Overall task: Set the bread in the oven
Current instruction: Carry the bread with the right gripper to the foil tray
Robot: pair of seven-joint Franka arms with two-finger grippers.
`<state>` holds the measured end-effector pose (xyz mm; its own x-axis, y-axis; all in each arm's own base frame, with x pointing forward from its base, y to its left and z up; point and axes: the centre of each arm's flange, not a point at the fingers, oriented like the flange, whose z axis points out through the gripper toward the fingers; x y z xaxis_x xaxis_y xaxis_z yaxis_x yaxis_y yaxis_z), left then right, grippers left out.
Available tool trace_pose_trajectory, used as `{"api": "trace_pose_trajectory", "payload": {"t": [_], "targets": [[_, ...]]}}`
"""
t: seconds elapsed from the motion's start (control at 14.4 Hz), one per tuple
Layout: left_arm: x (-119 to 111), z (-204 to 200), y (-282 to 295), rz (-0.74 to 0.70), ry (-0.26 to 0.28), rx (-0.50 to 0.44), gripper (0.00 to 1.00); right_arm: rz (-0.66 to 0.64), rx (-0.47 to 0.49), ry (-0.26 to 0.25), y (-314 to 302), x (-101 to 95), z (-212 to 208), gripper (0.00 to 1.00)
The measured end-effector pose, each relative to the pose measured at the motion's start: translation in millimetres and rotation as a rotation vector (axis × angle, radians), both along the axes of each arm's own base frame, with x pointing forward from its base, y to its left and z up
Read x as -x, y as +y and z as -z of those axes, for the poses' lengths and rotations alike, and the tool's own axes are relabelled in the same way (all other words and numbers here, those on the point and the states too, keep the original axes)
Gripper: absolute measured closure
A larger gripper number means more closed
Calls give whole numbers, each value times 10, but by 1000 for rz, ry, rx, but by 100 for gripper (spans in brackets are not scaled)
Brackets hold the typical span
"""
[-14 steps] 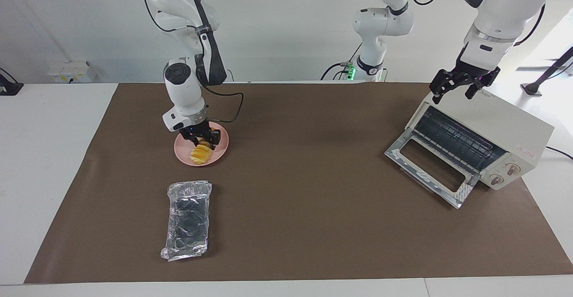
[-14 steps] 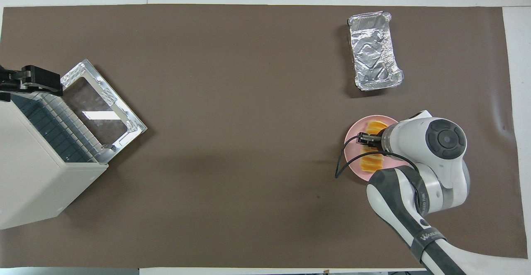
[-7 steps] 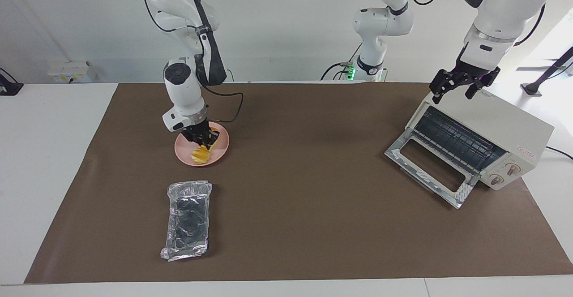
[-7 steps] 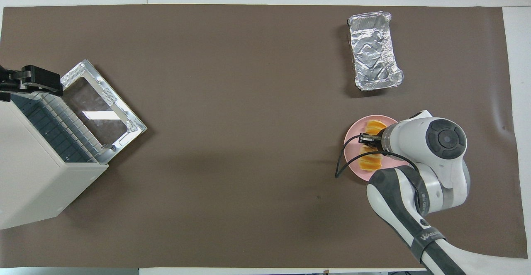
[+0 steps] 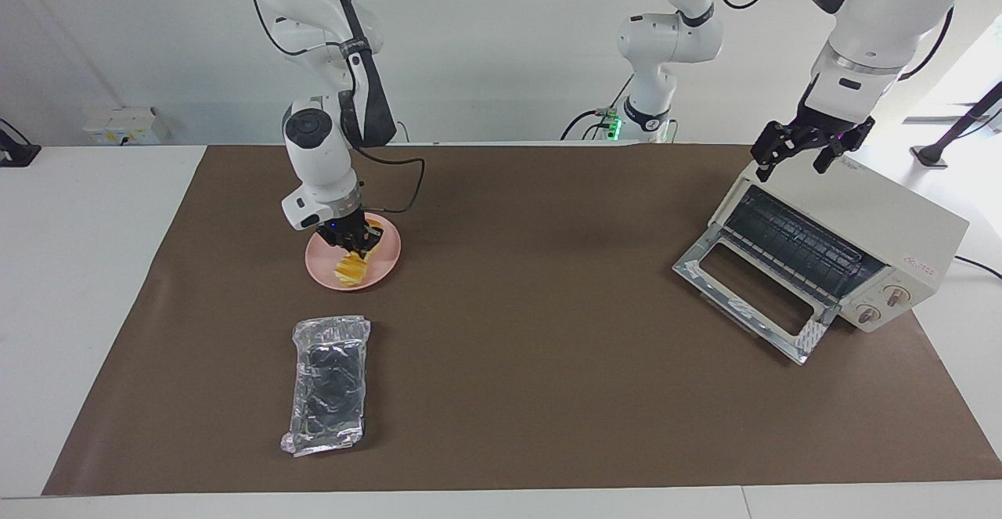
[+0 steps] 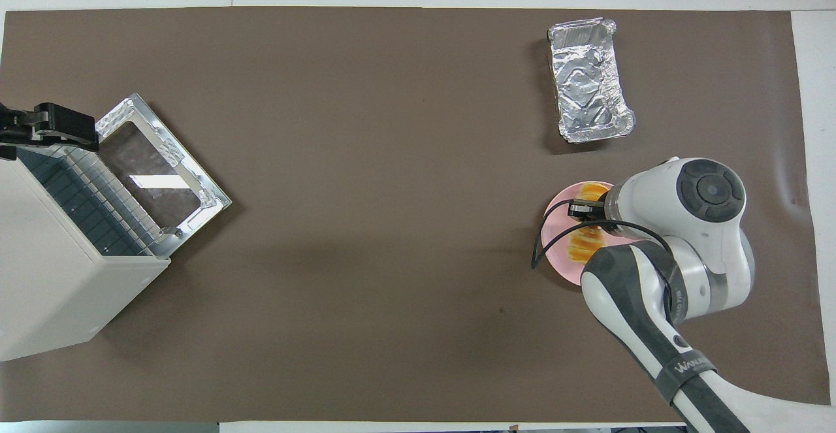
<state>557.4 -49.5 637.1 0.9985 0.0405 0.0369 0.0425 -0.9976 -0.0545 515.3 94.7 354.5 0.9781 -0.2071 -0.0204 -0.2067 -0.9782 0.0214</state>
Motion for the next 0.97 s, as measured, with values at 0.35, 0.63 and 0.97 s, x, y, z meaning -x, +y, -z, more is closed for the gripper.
{"api": "trace_pose_trajectory", "payload": {"t": [0.35, 0.63, 0.97], "targets": [[0, 0, 0, 0, 0, 0, 0, -95, -6, -4, -195, -457, -569, 87], [0, 0, 0, 0, 0, 0, 0, -181, -15, -29, -307, -891, -865, 87], [0, 0, 0, 0, 0, 0, 0, -255, -34, 25, -377, -1640, -837, 87]]}}
